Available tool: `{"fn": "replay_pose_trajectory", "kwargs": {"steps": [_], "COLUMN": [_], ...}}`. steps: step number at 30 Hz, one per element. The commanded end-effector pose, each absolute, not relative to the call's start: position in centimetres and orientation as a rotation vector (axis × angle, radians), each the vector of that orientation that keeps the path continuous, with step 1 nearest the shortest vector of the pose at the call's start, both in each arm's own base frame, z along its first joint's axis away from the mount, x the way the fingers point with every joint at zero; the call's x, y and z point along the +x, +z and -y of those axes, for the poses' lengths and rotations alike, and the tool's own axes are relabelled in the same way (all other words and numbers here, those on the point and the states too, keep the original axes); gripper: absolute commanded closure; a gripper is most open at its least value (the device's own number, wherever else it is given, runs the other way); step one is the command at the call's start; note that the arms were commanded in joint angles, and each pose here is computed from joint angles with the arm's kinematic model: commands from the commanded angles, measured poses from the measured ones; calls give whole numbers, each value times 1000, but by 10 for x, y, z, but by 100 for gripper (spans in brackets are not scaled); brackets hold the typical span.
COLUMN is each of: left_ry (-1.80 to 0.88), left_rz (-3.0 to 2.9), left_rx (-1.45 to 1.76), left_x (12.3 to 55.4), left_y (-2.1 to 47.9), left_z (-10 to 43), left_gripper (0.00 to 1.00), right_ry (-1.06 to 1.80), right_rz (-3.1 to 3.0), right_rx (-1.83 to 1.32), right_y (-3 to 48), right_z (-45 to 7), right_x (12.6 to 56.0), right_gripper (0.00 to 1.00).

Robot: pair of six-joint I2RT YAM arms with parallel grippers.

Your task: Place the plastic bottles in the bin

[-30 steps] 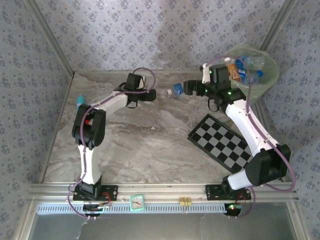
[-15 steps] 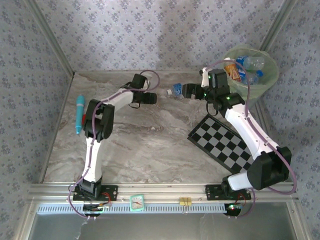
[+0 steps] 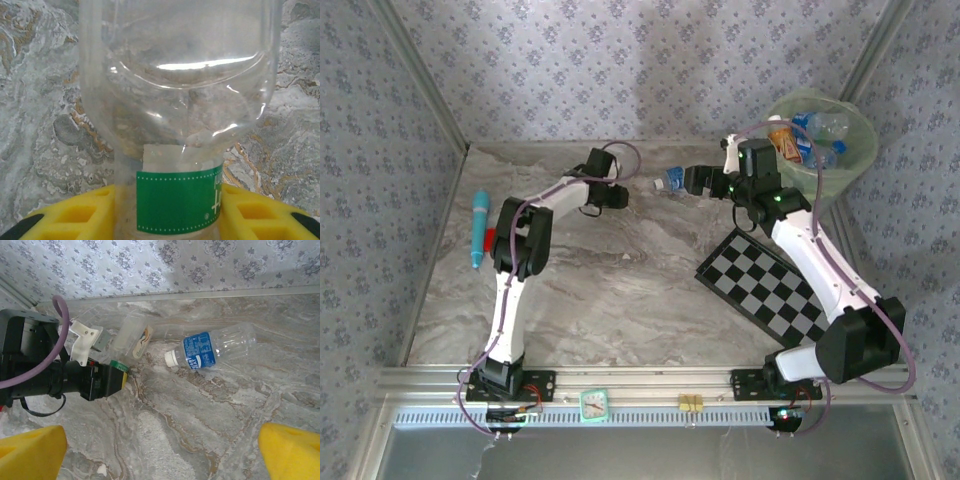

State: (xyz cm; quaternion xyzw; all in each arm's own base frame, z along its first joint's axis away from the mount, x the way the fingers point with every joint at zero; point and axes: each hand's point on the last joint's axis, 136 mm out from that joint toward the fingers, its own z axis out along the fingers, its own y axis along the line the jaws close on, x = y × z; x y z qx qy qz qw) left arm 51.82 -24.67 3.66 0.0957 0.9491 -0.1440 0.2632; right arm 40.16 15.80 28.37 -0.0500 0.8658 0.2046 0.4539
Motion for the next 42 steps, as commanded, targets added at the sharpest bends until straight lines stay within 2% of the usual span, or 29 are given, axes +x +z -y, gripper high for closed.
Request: {"fn": "replay_pose_trajectory", "kwargs": {"steps": [1,14,20,28,31,40,42], "left_ry": [-500,-934,-1018,-1022,-1031,-1046,-1048], "left_rz": [-2458,-2044,-1949,-1905,-1896,-1895,-1898], "left_rx": [250,278,354,440,467,522,529], "left_x": [514,451,412,377,366,346,344], "left_y": [82,195,219,233,234,233,232], "left_z": [256,291,312,325,331,342,345], "left_gripper": [57,59,59,59,59,59,58], "right_ry": [592,961,1103,1133,1136,1120,1129], "right_rz": [-2120,-2058,-2043,-2057,-2067,-2065,-2060], "right_rx": [-118,-142,-180,-179,-177,-183,-185], "right_y": [288,295,296,288,286,285,285], "right_z": [-171,-223,-248,-259,-261,-259,-259], "right_x": [404,425,429,435,436,436,436], "right_gripper": [0,0,0,0,3,28,36]}}
